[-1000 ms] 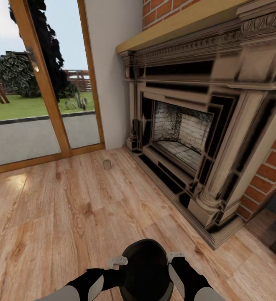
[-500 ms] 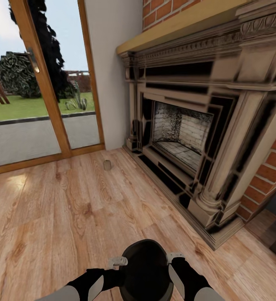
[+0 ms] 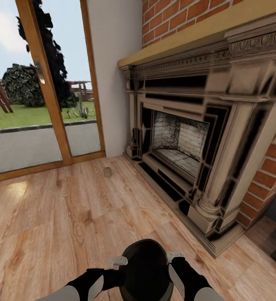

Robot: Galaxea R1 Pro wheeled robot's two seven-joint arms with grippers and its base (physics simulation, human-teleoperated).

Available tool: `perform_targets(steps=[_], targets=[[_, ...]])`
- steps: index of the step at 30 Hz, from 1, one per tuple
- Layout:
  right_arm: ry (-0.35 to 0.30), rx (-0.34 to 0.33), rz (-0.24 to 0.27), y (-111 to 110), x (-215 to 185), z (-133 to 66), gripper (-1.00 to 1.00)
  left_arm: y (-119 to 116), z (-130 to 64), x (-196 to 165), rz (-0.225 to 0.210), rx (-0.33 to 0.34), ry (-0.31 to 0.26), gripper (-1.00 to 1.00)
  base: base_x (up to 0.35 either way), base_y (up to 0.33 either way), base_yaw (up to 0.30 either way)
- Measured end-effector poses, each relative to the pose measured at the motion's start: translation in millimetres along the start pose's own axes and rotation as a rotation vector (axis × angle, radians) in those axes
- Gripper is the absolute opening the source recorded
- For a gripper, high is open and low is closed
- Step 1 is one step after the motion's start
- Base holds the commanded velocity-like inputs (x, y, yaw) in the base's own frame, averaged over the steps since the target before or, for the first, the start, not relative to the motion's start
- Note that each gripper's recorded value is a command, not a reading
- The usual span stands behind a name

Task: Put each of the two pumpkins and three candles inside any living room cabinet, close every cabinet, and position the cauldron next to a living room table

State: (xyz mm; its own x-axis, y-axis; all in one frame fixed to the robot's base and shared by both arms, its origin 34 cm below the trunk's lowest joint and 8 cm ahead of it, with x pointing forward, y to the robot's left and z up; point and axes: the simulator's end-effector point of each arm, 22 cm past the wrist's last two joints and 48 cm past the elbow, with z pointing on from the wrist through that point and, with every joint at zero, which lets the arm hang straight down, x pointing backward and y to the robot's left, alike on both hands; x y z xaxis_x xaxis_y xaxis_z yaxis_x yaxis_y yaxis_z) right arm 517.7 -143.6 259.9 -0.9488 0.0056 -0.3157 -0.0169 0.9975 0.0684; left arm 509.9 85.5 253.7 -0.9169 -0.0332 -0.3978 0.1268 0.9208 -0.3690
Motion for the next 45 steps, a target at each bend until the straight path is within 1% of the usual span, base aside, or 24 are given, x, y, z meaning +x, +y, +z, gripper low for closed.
perform_targets(steps=[14,33,38,45], targets=[[-0.061,-0.003,0.001,2.4,-20.1,-20.1,-1.00,-6.8,-17.2,-23.5,0.028,0.000,-0.053,-1.00,0.000,0.000,0.000],[-0.059,-0.001,-0.002,5.1,-45.1,-57.6,-1.00,-21.3,-48.7,-50.9,0.024,0.001,-0.053,-1.00,0.000,0.000,0.001],[-0.058,-0.001,-0.002,5.1,-44.9,-57.5,-1.00,-21.2,-48.7,-50.6,0.024,0.001,-0.052,-1.00,0.000,0.000,0.139],[-0.058,-0.001,-0.002,5.1,-45.0,-57.5,-1.00,-21.2,-48.7,-50.6,0.024,0.001,-0.052,-1.00,0.000,0.000,0.256]])
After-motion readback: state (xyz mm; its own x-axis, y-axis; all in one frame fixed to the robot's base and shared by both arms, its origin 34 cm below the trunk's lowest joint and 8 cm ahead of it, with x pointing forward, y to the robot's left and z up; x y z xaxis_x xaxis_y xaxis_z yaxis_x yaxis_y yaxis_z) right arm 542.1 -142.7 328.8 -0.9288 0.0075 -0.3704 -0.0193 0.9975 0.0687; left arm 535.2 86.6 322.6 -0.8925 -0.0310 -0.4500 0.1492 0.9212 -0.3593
